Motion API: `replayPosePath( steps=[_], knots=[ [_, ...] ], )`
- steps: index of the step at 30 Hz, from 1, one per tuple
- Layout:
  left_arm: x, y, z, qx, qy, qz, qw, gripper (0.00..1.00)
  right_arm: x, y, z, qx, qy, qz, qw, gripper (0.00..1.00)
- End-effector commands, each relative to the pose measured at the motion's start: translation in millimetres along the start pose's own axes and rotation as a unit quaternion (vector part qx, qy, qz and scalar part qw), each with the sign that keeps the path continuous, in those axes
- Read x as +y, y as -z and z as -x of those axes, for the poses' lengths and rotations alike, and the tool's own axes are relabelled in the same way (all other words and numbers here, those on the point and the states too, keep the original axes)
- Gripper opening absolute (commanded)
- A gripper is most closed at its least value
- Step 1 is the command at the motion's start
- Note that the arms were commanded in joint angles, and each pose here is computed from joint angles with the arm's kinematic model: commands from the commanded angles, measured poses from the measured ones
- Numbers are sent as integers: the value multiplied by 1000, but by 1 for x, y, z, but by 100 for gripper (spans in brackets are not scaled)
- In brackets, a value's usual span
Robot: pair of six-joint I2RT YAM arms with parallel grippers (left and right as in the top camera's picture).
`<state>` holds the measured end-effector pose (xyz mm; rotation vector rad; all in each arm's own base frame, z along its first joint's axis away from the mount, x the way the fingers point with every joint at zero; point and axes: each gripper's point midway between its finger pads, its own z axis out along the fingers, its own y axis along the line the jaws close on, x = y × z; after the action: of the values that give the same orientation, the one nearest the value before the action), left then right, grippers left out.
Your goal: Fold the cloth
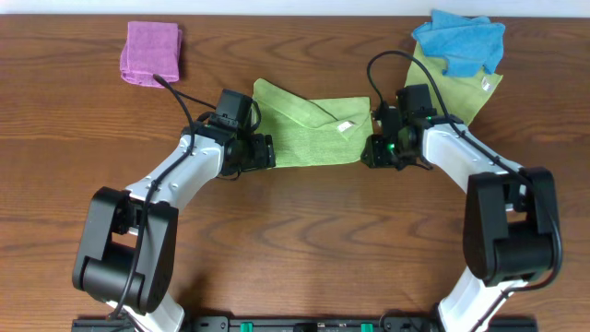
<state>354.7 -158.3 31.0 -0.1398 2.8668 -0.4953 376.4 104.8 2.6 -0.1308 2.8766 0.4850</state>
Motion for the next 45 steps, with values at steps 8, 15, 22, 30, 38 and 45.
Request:
replayPosePath(
  steps=[8, 15, 22, 30, 38, 45],
  knots=[
    [-1, -2, -1, 3, -1, -1, 1000, 76, -8, -6, 1, -3, -41, -11, 999, 42],
    [-1, -2, 0, 3, -1, -1, 1000, 76, -6, -3, 1, 0, -83, 21, 996, 48],
    [-1, -2, 0, 3, -1, -1, 1000, 76, -11, -1, 4, -5, -106, 26, 994, 41],
    [-1, -2, -1, 3, -1, -1, 1000, 76, -3, -18, -4, 22, -137, 66, 988, 34],
    [-1, -2, -1, 4, -1, -1, 1000, 75, -2, -19, -11, 37, -148, 68, 986, 2],
    [3, -2, -5, 12, 2, 8, 1000, 64, 1, -4, -18, 71, -162, 58, 983, 2]
  ],
)
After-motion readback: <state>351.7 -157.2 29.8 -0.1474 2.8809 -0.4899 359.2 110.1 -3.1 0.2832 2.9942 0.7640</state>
